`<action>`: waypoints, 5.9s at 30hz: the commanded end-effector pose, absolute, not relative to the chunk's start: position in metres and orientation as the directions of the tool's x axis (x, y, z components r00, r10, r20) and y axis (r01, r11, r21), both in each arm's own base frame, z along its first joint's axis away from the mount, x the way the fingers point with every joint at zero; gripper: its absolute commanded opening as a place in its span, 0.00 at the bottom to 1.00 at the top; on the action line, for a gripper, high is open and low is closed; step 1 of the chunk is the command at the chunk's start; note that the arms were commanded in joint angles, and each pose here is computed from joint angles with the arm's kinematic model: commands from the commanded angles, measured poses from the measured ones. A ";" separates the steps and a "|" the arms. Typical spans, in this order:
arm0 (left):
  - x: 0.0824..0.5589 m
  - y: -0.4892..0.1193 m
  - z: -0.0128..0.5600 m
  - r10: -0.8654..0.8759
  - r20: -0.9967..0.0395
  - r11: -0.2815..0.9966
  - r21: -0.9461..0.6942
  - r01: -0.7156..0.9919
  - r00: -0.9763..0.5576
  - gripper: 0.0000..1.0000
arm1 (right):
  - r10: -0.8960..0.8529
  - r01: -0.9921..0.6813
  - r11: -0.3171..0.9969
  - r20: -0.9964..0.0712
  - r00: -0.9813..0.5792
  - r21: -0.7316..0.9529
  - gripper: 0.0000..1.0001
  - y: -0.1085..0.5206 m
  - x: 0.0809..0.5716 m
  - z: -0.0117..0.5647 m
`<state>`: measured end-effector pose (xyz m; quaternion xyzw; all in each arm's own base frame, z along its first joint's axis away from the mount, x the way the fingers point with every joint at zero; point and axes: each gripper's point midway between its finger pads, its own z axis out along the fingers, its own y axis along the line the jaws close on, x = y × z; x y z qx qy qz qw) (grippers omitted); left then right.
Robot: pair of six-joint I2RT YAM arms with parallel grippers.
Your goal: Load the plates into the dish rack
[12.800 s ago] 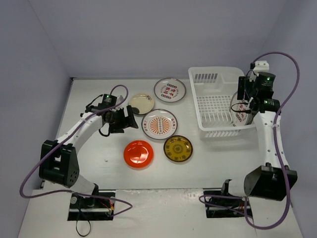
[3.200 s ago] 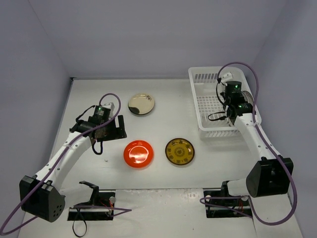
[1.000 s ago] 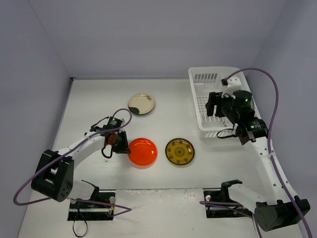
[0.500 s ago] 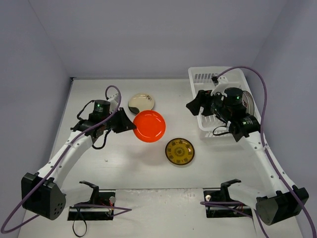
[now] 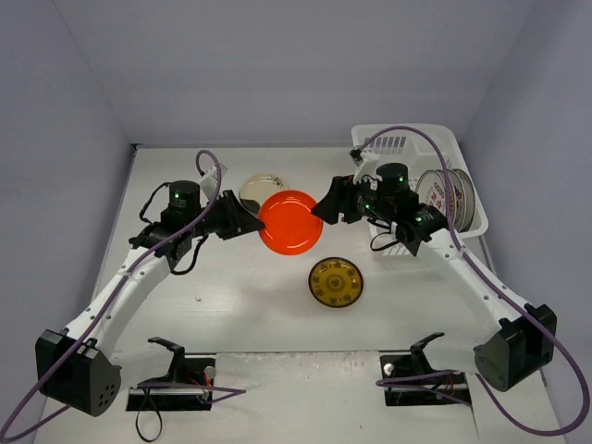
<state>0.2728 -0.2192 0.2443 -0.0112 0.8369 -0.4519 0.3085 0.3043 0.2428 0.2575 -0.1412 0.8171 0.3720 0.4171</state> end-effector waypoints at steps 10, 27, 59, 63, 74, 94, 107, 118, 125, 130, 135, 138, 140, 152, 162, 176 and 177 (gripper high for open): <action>0.282 -0.229 0.308 -0.339 -0.605 0.498 -0.765 0.409 -0.720 0.00 | 0.078 -0.646 0.624 -0.858 -0.508 0.440 0.00 0.267 0.311 0.291; 0.281 -0.136 0.182 -0.163 -0.561 0.937 -0.345 0.050 -0.811 0.78 | -0.366 0.089 0.893 -0.826 -0.429 -0.442 0.00 0.046 0.361 0.327; 0.276 -0.158 0.161 -0.118 -0.521 0.927 -0.363 0.094 -0.845 0.79 | -0.454 0.082 0.717 -0.552 -0.699 -0.693 0.00 -0.042 0.405 0.195; 0.276 -0.165 0.161 -0.109 -0.517 0.922 -0.372 0.108 -0.849 0.78 | -0.426 0.067 0.753 -0.562 -0.710 -0.655 0.00 -0.043 0.405 0.177; 0.271 -0.190 0.156 -0.097 -0.497 0.892 -0.428 0.147 -0.862 0.79 | -0.352 0.052 0.845 -0.626 -0.696 -0.533 0.30 -0.032 0.408 0.167; 0.261 -0.296 0.117 -0.017 -0.442 0.828 -0.508 0.236 -0.897 0.73 | -0.158 0.027 0.984 -0.923 -0.351 -0.179 0.65 0.016 0.352 0.321; 0.261 -0.356 0.079 0.041 -0.380 0.803 -0.538 0.256 -0.924 0.57 | -0.074 -0.067 0.996 -0.930 -0.360 -0.054 0.66 0.035 0.308 0.307; 0.243 -0.375 0.058 0.051 -0.300 0.777 -0.587 0.227 -0.953 0.12 | -0.060 -0.094 0.995 -0.921 -0.384 -0.026 0.66 0.040 0.301 0.296; 0.242 -0.358 0.083 0.034 -0.342 0.776 -0.583 0.240 -0.939 0.00 | -0.048 -0.180 0.983 -0.922 -0.383 0.023 0.66 0.060 0.305 0.295; 0.251 -0.333 0.130 -0.024 -0.413 0.750 -0.609 0.257 -0.910 0.00 | -0.002 -0.245 0.964 -0.921 -0.389 0.101 0.66 0.079 0.309 0.295; 0.265 -0.301 0.176 -0.090 -0.497 0.716 -0.634 0.290 -0.863 0.00 | 0.032 -0.326 0.928 -0.912 -0.410 0.180 0.66 0.104 0.312 0.292; 0.270 -0.283 0.216 -0.150 -0.554 0.675 -0.662 0.324 -0.819 0.00 | 0.053 -0.385 0.893 -0.905 -0.421 0.232 0.67 0.122 0.313 0.292; 0.274 -0.275 0.232 -0.175 -0.582 0.662 -0.667 0.342 -0.795 0.00 | 0.061 -0.421 0.869 -0.901 -0.430 0.260 0.67 0.133 0.313 0.290; 0.281 -0.264 0.298 -0.263 -0.672 0.584 -0.682 0.440 -0.693 0.00 | 0.035 -0.573 0.731 -0.859 -0.511 0.371 0.61 0.211 0.315 0.276; 0.286 -0.266 0.312 -0.278 -0.691 0.569 -0.679 0.465 -0.668 0.00 | 0.023 -0.601 0.703 -0.857 -0.515 0.380 0.25 0.227 0.322 0.270; 0.314 -0.235 0.274 -0.289 -0.679 0.721 -0.618 0.314 -0.675 0.70 | -0.106 -0.522 0.848 -0.934 -0.341 0.095 0.00 0.183 0.351 0.305; 0.317 -0.229 0.270 -0.294 -0.679 0.741 -0.606 0.288 -0.673 0.72 | -0.127 -0.495 0.868 -0.941 -0.314 0.048 0.00 0.174 0.354 0.312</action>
